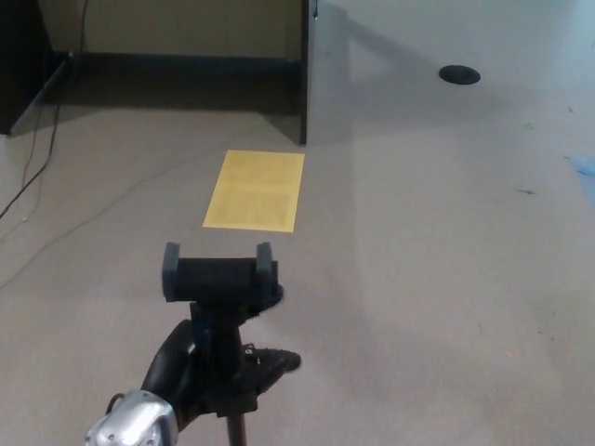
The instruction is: There is a tripod standing in front of the robot and the robot extends its left arm to grab it. It lifts the tripod and passes it to a person.
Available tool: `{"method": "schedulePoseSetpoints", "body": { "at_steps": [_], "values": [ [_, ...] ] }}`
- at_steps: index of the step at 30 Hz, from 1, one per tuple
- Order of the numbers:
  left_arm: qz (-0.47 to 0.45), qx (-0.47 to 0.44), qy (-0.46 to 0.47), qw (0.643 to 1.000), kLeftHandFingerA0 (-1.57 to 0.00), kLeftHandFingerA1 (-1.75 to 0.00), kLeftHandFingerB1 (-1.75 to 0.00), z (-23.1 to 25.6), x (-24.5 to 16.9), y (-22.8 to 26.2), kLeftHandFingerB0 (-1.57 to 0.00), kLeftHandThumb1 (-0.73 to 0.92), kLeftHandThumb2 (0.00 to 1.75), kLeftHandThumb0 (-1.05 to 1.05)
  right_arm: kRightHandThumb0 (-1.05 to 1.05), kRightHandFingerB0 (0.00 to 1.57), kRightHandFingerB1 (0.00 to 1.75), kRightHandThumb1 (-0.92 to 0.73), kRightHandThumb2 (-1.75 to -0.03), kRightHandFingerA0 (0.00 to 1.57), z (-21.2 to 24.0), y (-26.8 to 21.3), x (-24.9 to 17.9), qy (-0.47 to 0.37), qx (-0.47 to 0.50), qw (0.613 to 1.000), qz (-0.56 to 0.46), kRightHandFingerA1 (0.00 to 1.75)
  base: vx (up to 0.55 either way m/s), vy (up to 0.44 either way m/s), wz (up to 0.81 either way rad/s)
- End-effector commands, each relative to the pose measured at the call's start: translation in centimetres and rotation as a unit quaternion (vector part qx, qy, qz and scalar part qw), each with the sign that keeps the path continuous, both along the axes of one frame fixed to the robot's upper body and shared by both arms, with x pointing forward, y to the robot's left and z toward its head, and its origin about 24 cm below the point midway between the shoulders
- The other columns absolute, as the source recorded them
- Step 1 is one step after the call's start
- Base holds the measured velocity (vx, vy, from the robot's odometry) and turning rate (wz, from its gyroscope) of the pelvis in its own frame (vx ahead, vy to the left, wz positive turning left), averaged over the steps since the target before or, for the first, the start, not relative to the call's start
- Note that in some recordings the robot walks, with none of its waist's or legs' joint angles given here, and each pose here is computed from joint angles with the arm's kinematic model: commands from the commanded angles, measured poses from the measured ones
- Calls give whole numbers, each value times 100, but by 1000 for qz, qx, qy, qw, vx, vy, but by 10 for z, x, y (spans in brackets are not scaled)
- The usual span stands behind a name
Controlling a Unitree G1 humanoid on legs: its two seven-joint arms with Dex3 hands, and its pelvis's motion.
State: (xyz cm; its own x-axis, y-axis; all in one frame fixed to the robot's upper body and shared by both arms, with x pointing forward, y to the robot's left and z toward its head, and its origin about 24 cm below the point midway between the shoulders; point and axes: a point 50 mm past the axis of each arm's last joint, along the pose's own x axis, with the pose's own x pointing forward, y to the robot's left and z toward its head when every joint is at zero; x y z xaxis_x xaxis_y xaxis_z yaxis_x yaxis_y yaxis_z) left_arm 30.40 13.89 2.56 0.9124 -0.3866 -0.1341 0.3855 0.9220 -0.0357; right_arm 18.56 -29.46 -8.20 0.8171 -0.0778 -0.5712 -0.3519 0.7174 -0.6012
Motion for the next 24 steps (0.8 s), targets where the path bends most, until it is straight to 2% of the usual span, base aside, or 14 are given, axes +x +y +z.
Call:
{"method": "schedulePoseSetpoints", "body": {
  "at_steps": [1,2,3,4,5,8,16,24],
  "values": [
    [8,24,-35,999,-104,-93,-76,4,-1,-5,-83,88,72,5,-36,45,34,-67,-60,55,3,-5,0,-2,-3,1000,1,38,0,0,0],
    [12,27,-41,999,-101,-101,-88,4,-2,-6,-83,85,75,6,-36,45,34,-66,-60,55,3,-5,0,-2,-2,1000,1,38,0,0,0],
    [22,31,-47,998,-98,-121,-104,4,-3,-7,-79,84,79,7,-36,45,34,-67,-60,55,4,-6,1,-3,-3,1000,2,38,0,0,0],
    [24,31,-48,998,-91,-137,-113,4,-4,-8,-72,83,82,9,-36,45,34,-67,-60,55,4,-6,2,-1,-6,1000,1,38,0,0,0],
    [27,27,-47,998,-87,-146,-119,5,-5,-9,-71,84,82,8,-37,46,34,-67,-60,55,4,-6,2,0,-9,1000,0,38,0,0,0],
    [28,17,-46,998,-80,-149,-123,4,-7,-8,-68,86,81,6,-36,46,34,-67,-60,56,4,-6,1,1,-9,1000,1,38,0,0,0],
    [35,8,-64,997,-87,-146,-120,13,-6,-12,-72,84,85,5,-38,48,35,-67,-60,61,4,-6,3,2,-13,1000,3,40,0,0,0],
    [23,-27,-120,992,-88,-152,-123,43,-3,-26,-74,81,86,3,-38,50,36,-66,-60,64,5,-7,3,3,-16,1000,4,40,0,0,0]
  ]
}}
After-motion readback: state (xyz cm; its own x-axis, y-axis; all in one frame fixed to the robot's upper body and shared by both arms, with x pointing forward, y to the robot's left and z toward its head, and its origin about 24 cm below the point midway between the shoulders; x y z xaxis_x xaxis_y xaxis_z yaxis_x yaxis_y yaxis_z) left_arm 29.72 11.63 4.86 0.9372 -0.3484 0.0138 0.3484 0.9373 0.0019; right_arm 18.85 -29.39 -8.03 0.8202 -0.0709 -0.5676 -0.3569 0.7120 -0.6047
